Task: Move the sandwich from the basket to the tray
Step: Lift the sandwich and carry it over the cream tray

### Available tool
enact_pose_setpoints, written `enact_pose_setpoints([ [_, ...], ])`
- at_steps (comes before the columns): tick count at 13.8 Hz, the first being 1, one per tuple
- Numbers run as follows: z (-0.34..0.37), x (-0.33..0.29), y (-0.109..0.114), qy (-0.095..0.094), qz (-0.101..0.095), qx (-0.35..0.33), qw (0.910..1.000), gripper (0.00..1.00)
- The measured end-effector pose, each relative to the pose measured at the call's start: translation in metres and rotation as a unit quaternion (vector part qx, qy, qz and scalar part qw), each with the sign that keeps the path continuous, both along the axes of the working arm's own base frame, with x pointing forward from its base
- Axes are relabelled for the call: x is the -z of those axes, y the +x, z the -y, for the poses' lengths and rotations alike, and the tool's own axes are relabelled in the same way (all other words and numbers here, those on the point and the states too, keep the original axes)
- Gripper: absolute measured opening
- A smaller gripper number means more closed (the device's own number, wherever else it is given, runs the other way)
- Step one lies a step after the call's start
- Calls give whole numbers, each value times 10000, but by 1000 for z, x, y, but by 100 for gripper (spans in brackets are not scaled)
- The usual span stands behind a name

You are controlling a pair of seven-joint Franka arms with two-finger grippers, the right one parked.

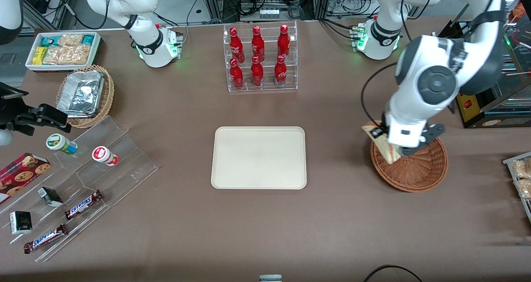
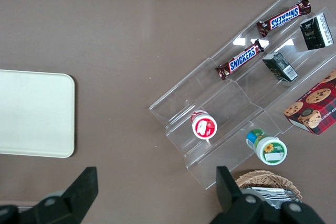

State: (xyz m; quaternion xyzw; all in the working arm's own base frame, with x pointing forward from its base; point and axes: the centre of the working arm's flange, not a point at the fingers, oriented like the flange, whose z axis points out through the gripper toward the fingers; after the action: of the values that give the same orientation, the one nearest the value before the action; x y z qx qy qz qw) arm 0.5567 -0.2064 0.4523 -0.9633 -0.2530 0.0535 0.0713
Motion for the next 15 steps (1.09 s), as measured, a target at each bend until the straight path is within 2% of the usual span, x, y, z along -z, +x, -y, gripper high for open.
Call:
enact_pose_setpoints([
  [4,66,1,-9,-160,98,545,9983,15],
  [7,111,15,-16,-390,265,926,9946,16],
  [9,146,30,-27,-493,261,1220,9910,16],
  [12,192,58,-45,-375,226,1704,9844,16],
  [15,231,93,-54,-512,327,2009,9777,16],
])
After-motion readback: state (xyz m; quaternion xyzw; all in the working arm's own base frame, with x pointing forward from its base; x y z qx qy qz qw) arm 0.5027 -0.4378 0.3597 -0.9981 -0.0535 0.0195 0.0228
